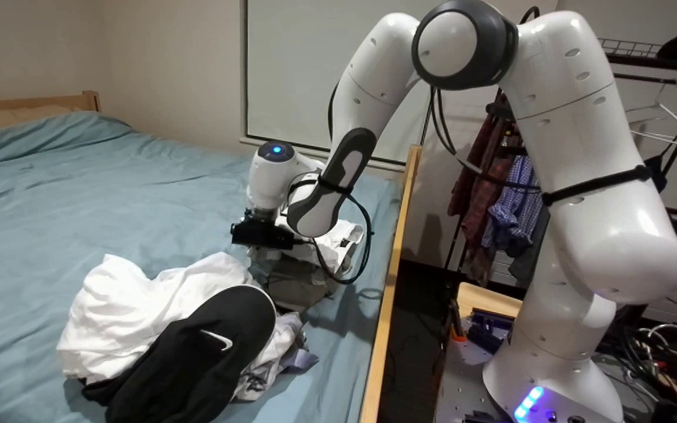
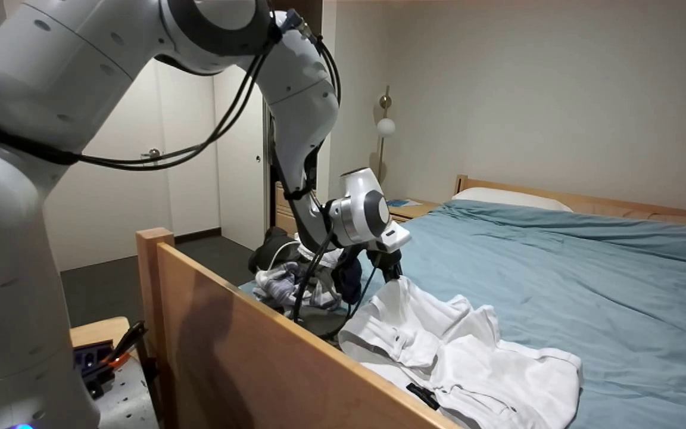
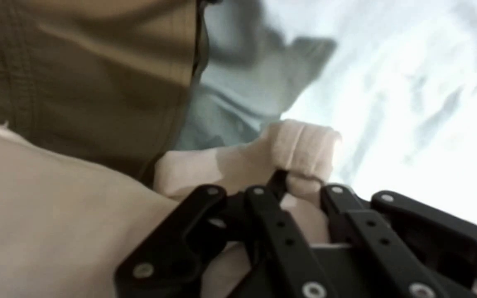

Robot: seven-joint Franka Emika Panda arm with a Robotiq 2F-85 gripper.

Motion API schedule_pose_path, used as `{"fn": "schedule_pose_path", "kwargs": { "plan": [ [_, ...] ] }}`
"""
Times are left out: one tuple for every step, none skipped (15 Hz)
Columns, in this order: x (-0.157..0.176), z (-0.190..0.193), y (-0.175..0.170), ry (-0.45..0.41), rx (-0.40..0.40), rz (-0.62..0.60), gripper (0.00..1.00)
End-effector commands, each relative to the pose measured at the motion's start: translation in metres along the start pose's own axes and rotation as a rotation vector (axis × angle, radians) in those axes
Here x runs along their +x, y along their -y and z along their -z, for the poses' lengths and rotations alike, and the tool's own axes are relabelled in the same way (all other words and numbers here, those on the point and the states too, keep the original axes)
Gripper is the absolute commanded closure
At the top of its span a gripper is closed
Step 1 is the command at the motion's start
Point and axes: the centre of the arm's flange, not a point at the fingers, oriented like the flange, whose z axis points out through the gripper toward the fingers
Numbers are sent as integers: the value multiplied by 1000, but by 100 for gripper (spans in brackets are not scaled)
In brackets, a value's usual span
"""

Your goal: Fold the white pair of shorts

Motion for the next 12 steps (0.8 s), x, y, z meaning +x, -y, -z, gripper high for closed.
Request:
{"fn": "schedule_pose_path", "kwargs": {
  "plan": [
    [53, 20, -39, 96, 170, -55, 92],
    [69, 23, -54, 108, 213, -96, 92],
    [79, 25, -65, 125, 256, -133, 92],
    [92, 29, -77, 138, 299, -167, 92],
    [101, 32, -84, 152, 338, -207, 92],
    [106, 36, -88, 177, 369, -236, 92],
    [113, 43, -90, 183, 373, -265, 92],
    [117, 50, -90, 193, 391, -274, 92],
    [121, 58, -88, 194, 398, -303, 92],
    [126, 69, -88, 184, 386, -326, 92],
    [134, 80, -89, 199, 366, -319, 92],
    [143, 91, -91, 230, 346, -312, 92]
  ]
}}
